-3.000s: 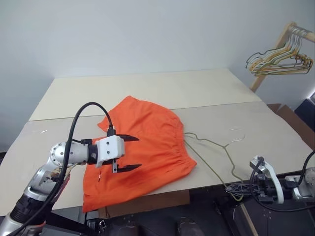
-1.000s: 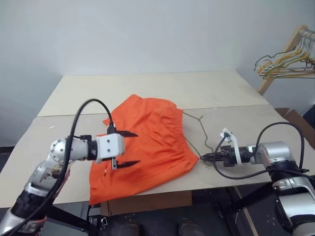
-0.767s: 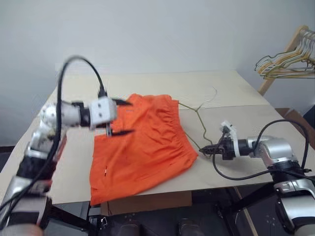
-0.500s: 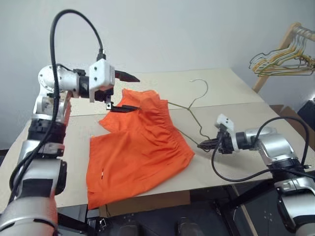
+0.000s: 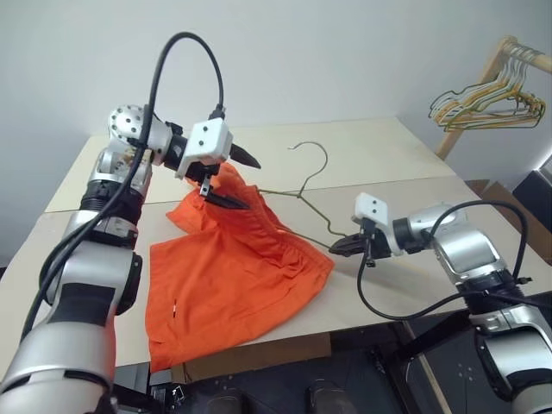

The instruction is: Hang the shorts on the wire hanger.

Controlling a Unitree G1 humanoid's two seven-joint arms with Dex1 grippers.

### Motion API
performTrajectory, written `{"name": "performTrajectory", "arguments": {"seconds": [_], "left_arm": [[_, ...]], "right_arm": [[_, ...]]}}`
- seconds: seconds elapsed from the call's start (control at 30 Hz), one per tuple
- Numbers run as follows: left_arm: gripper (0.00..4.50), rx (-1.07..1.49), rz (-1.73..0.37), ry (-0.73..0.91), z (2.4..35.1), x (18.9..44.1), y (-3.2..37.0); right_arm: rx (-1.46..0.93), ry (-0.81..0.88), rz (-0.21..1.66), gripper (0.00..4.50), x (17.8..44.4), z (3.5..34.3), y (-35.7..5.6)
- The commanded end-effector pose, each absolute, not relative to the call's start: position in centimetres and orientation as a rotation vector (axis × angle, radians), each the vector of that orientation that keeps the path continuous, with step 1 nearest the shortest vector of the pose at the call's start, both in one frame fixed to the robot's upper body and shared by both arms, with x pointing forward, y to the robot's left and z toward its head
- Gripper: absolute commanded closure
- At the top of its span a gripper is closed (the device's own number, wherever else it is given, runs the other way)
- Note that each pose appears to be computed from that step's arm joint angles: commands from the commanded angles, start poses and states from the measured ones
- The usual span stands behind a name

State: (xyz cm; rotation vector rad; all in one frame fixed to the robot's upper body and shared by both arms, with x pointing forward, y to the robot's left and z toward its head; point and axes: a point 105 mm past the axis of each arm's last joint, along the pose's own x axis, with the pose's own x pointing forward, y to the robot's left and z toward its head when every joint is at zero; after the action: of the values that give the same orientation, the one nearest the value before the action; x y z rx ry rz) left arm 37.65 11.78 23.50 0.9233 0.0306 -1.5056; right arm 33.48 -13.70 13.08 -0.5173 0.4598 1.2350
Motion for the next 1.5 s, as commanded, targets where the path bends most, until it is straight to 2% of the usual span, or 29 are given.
{"name": "performTrajectory", "arguments": {"seconds": [0.03, 0.17, 0.47, 0.5, 0.6, 0.77, 0.87, 1.07, 1.13, 1.3, 1.5], "left_arm": [[0.21, 0.967, -1.501, 0.04, 24.7, 37.6, 11.9], [1.27, 0.956, -1.521, 0.124, 23.7, 37.5, 12.2], [4.37, 0.945, -1.551, 0.207, 22.4, 37.3, 12.1], [4.47, 0.945, -1.552, 0.209, 22.3, 37.3, 12.2], [4.47, 0.944, -1.556, 0.207, 22.3, 37.3, 12.1], [4.47, 0.947, -1.552, 0.15, 22.8, 37.3, 12.1], [4.5, 0.958, -1.535, 0.117, 23.4, 37.4, 12.4], [4.5, 0.956, -1.469, 0.071, 24.9, 37.7, 13.7], [4.5, 0.957, -1.453, 0.069, 25.1, 37.6, 14.2], [4.5, 0.955, -1.412, 0.08, 25.2, 37.8, 15.4], [4.5, 0.944, -1.397, 0.077, 25.2, 37.9, 15.7]], "right_arm": [[-0.58, 0.39, 1.24, 4.5, 33.8, 14.9, -12.9], [-0.595, 0.401, 1.245, 4.5, 33.7, 14.7, -12.8], [-0.612, 0.37, 1.246, 4.5, 33.8, 15.4, -12.3], [-0.612, 0.365, 1.244, 4.5, 33.8, 15.5, -12.2], [-0.623, 0.34, 1.24, 4.5, 33.9, 15.8, -12.1], [-0.733, 0.182, 1.212, 4.5, 34.1, 16.4, -11.8], [-0.827, 0.195, 1.216, 3.72, 33.8, 15.8, -12.5], [-0.587, 0.209, 1.041, 1.58, 34.4, 18.4, -16.2], [-0.475, 0.226, 1.004, 0.95, 33.8, 18.9, -17.6], [-0.265, 0.319, 0.997, 0.95, 30.4, 17.0, -19.0], [0.021, 0.414, 1.003, 0.95, 27.7, 13.4, -14.0]]}}
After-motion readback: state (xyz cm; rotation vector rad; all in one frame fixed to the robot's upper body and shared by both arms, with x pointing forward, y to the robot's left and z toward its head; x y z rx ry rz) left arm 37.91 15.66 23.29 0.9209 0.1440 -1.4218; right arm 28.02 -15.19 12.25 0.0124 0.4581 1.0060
